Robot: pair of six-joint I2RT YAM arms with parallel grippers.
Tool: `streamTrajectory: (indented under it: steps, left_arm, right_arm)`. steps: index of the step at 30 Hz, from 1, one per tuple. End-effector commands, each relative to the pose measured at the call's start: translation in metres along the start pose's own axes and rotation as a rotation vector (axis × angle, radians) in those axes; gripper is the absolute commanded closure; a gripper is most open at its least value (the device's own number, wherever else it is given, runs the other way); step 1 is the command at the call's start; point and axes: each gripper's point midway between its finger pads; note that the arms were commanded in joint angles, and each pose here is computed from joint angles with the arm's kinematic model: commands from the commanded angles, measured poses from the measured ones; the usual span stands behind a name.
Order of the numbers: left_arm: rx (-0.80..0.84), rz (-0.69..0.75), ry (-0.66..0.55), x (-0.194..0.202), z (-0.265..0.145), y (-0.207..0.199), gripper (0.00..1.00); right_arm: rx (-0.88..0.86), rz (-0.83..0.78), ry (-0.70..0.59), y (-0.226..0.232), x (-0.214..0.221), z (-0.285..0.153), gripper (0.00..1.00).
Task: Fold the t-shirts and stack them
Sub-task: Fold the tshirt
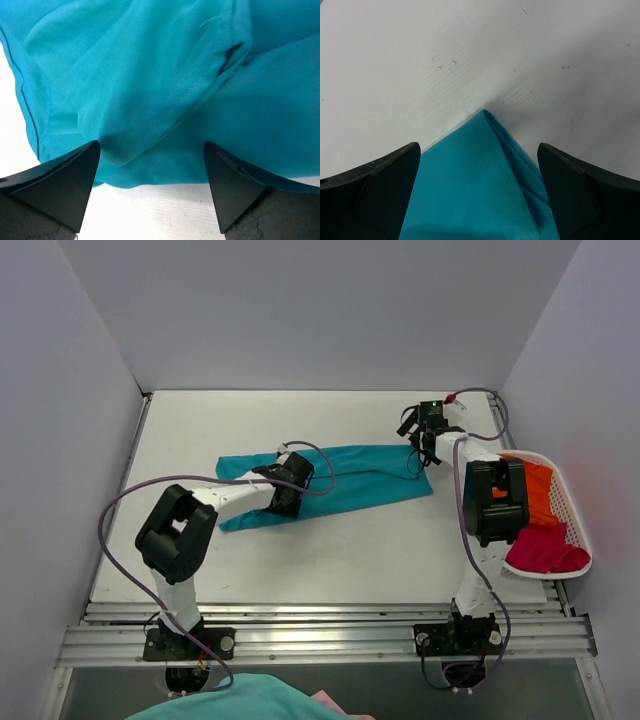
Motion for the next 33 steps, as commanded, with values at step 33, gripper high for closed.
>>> streamTrajectory:
  steps: [33]
  left_arm:
    - [0.192,-0.544,-0.221,-0.056,0.014,0.065,0.00]
  right_arm:
    - [0.113,-0.039,-0.058,-0.023,0.043,-0.046,0.40]
Point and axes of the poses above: each gripper's point midway between its finger pads, its own z axis out along the fingers, its own y axis along the line the jaws close on, x = y × z, and after that the axes turned 1 degree about -z, right-handed
